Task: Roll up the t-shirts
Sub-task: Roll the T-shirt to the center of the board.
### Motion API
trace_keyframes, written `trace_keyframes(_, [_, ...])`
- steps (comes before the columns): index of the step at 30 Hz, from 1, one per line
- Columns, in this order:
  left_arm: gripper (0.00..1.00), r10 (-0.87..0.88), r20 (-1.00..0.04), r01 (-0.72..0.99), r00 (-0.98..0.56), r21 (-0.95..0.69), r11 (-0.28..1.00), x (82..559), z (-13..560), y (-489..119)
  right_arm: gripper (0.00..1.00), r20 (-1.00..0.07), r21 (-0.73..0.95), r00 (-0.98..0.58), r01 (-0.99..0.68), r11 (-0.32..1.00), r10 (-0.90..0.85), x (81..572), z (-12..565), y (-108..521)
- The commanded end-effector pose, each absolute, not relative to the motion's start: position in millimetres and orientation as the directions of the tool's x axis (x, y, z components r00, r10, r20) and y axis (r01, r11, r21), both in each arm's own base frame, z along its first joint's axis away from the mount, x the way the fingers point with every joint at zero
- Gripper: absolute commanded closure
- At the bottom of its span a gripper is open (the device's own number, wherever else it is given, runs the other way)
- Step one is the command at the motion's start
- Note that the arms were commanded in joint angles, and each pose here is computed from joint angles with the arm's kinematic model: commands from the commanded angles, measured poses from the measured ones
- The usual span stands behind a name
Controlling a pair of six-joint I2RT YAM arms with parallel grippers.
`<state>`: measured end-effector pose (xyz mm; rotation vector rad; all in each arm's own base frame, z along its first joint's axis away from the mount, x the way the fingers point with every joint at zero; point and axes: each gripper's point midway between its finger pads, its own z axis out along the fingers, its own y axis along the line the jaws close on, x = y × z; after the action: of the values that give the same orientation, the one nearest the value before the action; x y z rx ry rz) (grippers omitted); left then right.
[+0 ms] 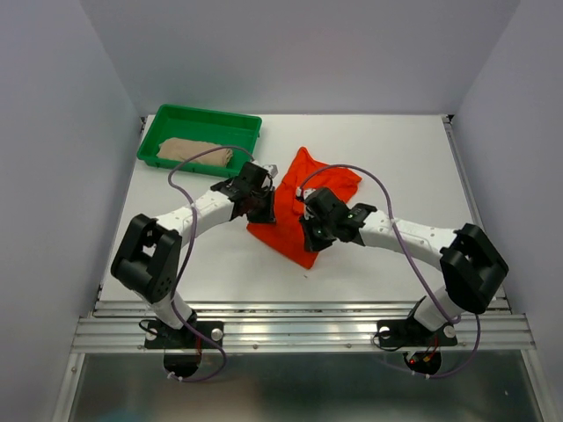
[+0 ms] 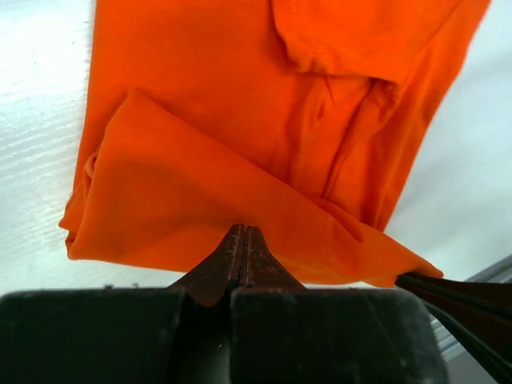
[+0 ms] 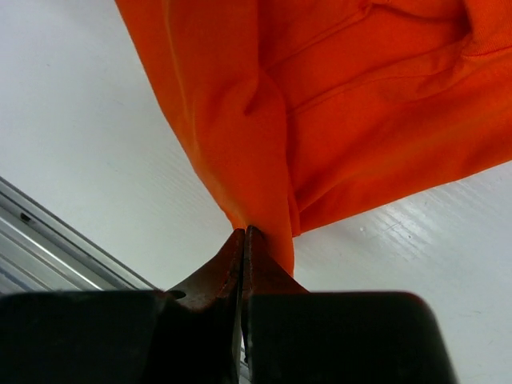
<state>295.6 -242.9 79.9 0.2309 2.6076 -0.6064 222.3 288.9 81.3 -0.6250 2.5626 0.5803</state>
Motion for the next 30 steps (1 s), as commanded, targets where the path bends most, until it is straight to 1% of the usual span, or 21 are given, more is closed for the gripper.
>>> trace_keyframes(1, [1.0, 0.046, -0.509, 0.258, -0.86, -0.356, 0.898, 318, 90, -246, 0.99, -0.553, 0.242, -0.769, -0.516, 0.822, -0.32, 247, 83, 286])
trace_keyframes(5, [1.0, 0.043, -0.505, 0.246, -0.862, -0.343, 0.906, 326, 82, -246, 0.99, -0.539, 0.209, -0.774, -0.505, 0.838, -0.332, 255, 69, 276])
trace_keyframes(10, [1.0, 0.042, -0.486, 0.228, -0.873, -0.33, 0.916, 331, 64, -243, 0.99, -0.515, 0.117, -0.778, -0.48, 0.87, -0.36, 266, 41, 261])
trace_keyframes(13, [1.0, 0.041, -0.476, 0.219, -0.878, -0.326, 0.92, 331, 59, -242, 0.99, -0.513, 0.12, -0.779, -0.481, 0.868, -0.361, 268, 38, 263])
trace_keyframes(15, [1.0, 0.034, -0.477, 0.213, -0.878, -0.326, 0.921, 331, 61, -241, 0.99, -0.528, 0.142, -0.775, -0.484, 0.864, -0.347, 268, 46, 268])
trace_keyframes(18, [1.0, 0.02, -0.494, 0.205, -0.869, -0.323, 0.924, 330, 74, -237, 0.99, -0.57, 0.213, -0.76, -0.503, 0.838, -0.311, 265, 72, 280])
trace_keyframes(19, [1.0, 0.011, -0.514, 0.207, -0.858, -0.325, 0.923, 331, 84, -236, 0.99, -0.579, 0.232, -0.758, -0.505, 0.831, -0.299, 264, 79, 283])
trace_keyframes(24, [1.0, -0.011, -0.547, 0.184, -0.837, -0.3, 0.936, 332, 103, -225, 0.99, -0.65, 0.377, -0.746, -0.48, 0.792, -0.143, 268, 123, 305])
trace_keyframes(25, [1.0, -0.014, -0.551, 0.181, -0.835, -0.298, 0.937, 332, 104, -223, 0.99, -0.644, 0.397, -0.757, -0.453, 0.799, -0.109, 269, 125, 307])
trace_keyframes(30, [1.0, -0.038, -0.531, 0.136, -0.846, -0.285, 0.949, 334, 88, -212, 0.99, -0.628, 0.413, -0.775, -0.411, 0.813, -0.072, 283, 117, 319])
